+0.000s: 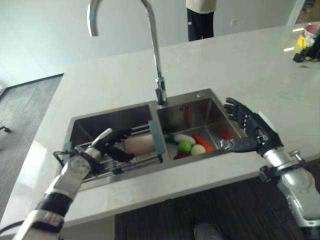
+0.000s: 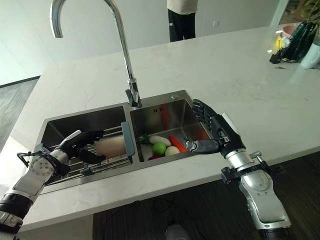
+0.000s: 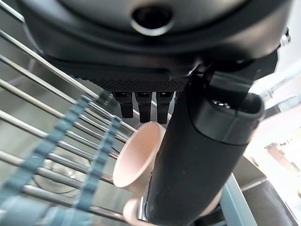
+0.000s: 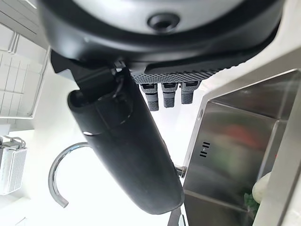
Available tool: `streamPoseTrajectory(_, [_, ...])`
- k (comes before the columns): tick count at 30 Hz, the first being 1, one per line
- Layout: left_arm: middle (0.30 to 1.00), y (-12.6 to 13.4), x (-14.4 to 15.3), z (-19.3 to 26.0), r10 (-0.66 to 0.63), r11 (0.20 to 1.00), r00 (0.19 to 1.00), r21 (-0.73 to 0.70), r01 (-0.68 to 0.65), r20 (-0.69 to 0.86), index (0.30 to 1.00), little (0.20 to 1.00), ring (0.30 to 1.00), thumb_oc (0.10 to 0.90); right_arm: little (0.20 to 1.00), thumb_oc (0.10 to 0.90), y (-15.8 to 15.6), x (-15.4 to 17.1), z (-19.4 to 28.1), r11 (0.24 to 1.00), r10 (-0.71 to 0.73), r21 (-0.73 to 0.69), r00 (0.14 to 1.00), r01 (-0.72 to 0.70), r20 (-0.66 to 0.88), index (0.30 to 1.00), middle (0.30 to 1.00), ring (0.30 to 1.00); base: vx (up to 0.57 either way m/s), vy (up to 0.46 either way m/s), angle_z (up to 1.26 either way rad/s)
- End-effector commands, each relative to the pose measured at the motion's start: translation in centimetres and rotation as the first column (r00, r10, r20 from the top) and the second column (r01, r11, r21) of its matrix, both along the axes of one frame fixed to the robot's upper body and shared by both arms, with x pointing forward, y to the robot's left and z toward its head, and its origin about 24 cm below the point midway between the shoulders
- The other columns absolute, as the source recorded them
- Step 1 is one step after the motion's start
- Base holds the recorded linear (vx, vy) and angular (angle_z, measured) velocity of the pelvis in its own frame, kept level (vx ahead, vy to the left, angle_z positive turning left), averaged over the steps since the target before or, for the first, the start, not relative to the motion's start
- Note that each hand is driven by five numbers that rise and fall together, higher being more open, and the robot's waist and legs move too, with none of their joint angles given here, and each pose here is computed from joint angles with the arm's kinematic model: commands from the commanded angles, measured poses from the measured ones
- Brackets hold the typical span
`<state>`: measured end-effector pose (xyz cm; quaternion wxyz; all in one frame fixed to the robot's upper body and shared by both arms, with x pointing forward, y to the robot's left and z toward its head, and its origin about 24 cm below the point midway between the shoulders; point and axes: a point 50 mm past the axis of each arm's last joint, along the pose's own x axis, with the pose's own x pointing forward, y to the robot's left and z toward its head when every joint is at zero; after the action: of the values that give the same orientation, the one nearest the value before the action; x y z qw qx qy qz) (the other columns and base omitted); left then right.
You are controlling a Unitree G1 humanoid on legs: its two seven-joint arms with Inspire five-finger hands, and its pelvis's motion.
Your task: Place the dishes in the dishwasher.
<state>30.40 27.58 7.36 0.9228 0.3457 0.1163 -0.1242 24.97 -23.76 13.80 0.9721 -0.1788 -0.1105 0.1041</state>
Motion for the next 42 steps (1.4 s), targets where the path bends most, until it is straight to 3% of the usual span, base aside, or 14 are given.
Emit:
streamPoseTrajectory(1, [0.900, -1.2, 2.6, 5.5, -0.070, 0.997, 0.971, 0.022, 0.067, 0.227, 0.900, 0.900, 0.900, 0.800, 0.900, 0.800, 0.6, 0.3, 5.6, 0.998, 0.065, -0.031, 0.962, -0.059, 0.264, 0.900, 0.900, 0.900, 0.01, 0.006, -0.05])
streamPoseTrajectory(12, [0.900, -2.1, 2.9, 5.0, -0.112, 0.993, 0.977, 0.053, 0.104, 0.183, 0.900, 0.900, 0.900, 0.800, 0.900, 0.800, 0.5, 0.3, 5.5, 0.997, 0.070, -0.041, 0.963, -0.061, 0.258, 0.900, 0.900, 0.900, 0.01, 0.002, -0.03])
streamPoseTrajectory(17, [0.900, -2.0, 2.8, 3.7, -0.120, 0.988, 0.991, 0.103, 0.113, 0.062, 0.900, 0.900, 0.900, 0.800, 0.900, 0.800, 0.5, 0.3, 5.5, 0.997, 0.075, -0.048, 0.966, -0.066, 0.247, 0.900, 0.900, 0.900, 0.00, 0.000, 0.00])
streamPoseTrajectory(18, [0.709, -1.7, 2.7, 2.9, -0.110, 0.986, 0.994, 0.124, 0.112, -0.027, 0.709, 0.709, 0.709, 0.673, 0.900, 0.800, 0.5, 0.3, 5.5, 0.996, 0.081, -0.053, 0.967, -0.070, 0.243, 0.900, 0.900, 0.900, 0.00, 0.000, 0.00])
streamPoseTrajectory(21, [0.300, -1.0, 2.3, 0.9, -0.079, 0.975, 0.979, 0.189, 0.116, -0.189, 0.300, 0.300, 0.300, 0.400, 0.900, 0.800, 0.6, 0.4, 5.6, 0.995, 0.092, -0.065, 0.968, -0.079, 0.234, 0.900, 0.900, 0.900, 0.00, 0.000, 0.00])
streamPoseTrajectory(27, [0.300, -0.3, 2.1, 0.5, -0.052, 0.972, 0.976, 0.212, 0.098, -0.211, 0.300, 0.300, 0.300, 0.400, 0.900, 0.800, 0.6, 0.3, 5.6, 0.994, 0.096, -0.071, 0.970, -0.082, 0.225, 0.900, 0.900, 0.900, 0.01, 0.002, -0.04])
streamPoseTrajectory(36, [0.300, 0.0, 2.2, 3.0, -0.060, 0.964, 0.998, 0.261, 0.054, 0.012, 0.300, 0.300, 0.300, 0.400, 0.900, 0.800, 0.2, 0.1, 5.4, 0.995, 0.082, -0.081, 0.971, -0.065, 0.224, 0.900, 0.900, 0.900, -0.01, -0.003, 0.03])
streamPoseTrajectory(42, [0.300, 0.7, 1.6, 6.9, -0.013, 0.977, 0.947, 0.205, -0.056, 0.321, 0.300, 0.300, 0.300, 0.400, 0.900, 0.800, -0.1, 0.0, 5.0, 0.997, 0.055, -0.058, 0.972, -0.042, 0.228, 0.900, 0.900, 0.900, -0.01, -0.016, 0.07])
